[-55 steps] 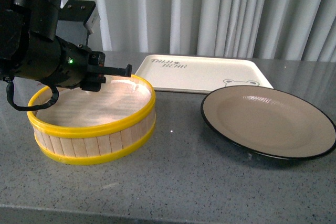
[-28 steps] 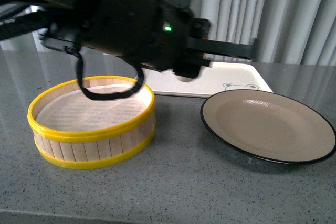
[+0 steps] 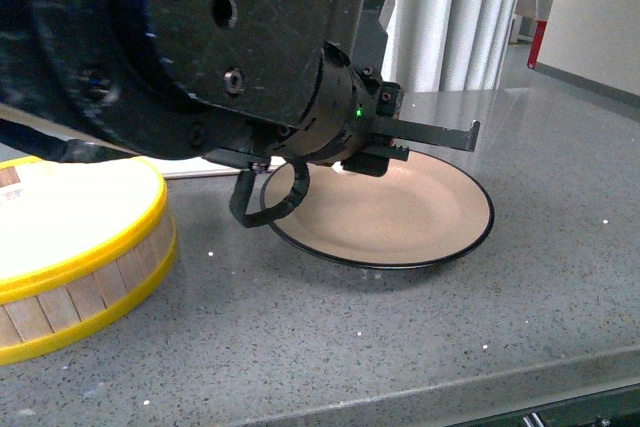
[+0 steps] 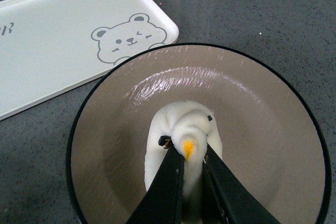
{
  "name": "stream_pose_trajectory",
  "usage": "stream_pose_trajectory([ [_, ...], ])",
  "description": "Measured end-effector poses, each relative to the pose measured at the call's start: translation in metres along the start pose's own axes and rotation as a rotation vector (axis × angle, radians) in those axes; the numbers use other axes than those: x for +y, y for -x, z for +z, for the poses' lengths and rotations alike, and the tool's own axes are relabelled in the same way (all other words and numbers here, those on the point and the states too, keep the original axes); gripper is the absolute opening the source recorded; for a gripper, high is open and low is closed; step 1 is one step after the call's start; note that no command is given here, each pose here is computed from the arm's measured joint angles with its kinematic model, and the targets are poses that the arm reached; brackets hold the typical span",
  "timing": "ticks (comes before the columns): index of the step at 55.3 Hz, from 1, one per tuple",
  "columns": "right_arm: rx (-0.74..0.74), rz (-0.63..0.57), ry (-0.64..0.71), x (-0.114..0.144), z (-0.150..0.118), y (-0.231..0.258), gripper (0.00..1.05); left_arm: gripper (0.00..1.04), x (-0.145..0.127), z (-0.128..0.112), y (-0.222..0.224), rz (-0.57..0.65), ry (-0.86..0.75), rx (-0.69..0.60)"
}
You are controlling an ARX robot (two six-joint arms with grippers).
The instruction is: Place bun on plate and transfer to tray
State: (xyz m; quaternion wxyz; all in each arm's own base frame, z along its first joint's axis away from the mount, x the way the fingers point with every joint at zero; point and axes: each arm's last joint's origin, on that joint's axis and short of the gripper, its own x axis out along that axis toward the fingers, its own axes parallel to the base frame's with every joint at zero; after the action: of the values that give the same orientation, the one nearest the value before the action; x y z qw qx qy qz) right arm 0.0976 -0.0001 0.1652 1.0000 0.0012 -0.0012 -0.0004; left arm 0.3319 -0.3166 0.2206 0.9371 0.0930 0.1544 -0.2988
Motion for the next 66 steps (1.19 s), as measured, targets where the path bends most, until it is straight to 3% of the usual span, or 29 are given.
stream_pose_trajectory([
  [54,0.000,0.000,0.000,0.000,0.000,0.000,0.96,0.05,-0.009,-0.025,-0.053,0.015,-0.068,0.120],
  [66,0.000,0.000,0.000,0.000,0.000,0.000,0.96,0.34,-0.010,-0.030,-0.055,0.014,-0.073,0.141],
])
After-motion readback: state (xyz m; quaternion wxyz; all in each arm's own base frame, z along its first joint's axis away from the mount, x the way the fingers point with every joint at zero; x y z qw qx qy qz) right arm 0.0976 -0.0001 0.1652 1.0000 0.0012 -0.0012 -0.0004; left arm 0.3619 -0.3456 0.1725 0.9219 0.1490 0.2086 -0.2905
